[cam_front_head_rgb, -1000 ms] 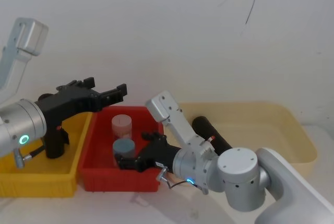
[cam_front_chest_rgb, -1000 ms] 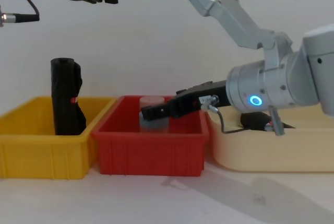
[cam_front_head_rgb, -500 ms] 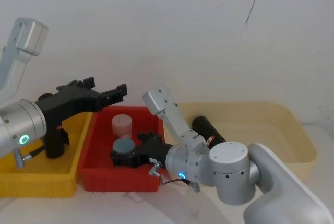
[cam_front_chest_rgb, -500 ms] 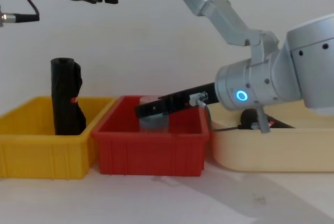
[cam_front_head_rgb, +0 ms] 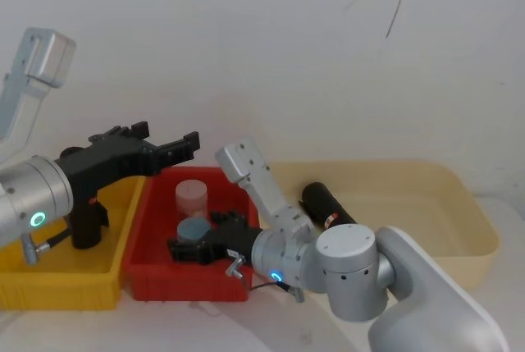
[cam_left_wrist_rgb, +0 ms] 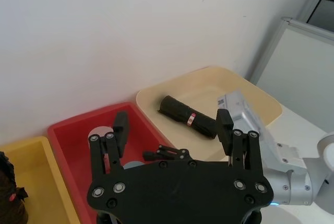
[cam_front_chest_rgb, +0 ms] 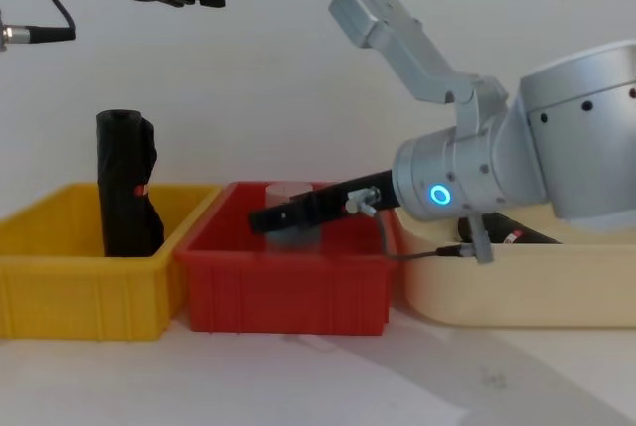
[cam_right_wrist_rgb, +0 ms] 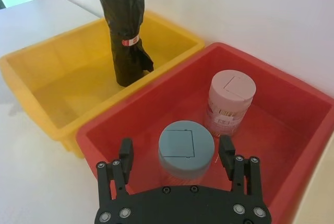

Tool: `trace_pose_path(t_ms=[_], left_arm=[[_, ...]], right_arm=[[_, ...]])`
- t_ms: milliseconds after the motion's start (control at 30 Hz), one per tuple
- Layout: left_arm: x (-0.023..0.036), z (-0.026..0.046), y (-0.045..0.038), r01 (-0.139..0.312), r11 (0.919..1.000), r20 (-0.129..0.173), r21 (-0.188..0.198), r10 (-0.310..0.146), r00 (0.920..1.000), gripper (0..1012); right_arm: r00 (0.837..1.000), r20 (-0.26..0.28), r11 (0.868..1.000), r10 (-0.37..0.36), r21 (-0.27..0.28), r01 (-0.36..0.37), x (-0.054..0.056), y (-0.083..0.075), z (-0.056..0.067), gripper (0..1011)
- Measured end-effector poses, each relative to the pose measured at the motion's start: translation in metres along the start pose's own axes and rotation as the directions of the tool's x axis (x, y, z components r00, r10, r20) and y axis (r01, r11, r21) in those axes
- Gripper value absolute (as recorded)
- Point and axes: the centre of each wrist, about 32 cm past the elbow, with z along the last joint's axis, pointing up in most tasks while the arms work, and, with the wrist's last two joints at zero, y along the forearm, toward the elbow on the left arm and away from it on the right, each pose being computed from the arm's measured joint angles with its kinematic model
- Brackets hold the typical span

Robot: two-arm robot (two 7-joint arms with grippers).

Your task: Pick up the garbage bag with the one hand and transfer it to the other hand.

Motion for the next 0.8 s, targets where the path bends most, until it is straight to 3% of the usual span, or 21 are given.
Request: trace_pose_path(t_ms=[467, 700, 800], left_arm=[[0.0000, 0.0000, 0.0000, 0.000, 1.0000, 0.000, 0.000, 0.000, 1.0000, 1000], [0.0000, 0.0000, 0.0000, 0.000, 1.0000, 0.000, 0.000, 0.000, 1.0000, 1000], [0.0000, 0.0000, 0.0000, 0.000, 1.0000, 0.000, 0.000, 0.000, 1.0000, 1000]], right_arm=[[1.000, 0.007, 1.000, -0.012, 0.006, 0.012, 0.000, 0.014, -0.006, 1000], [1.000, -0.009, 1.000, -0.016, 0.010, 0.016, 0.000, 0.018, -0.007, 890], [1.000, -0.017, 1.000, -0.017, 0.010, 0.017, 0.000, 0.019, -0.007, 790]])
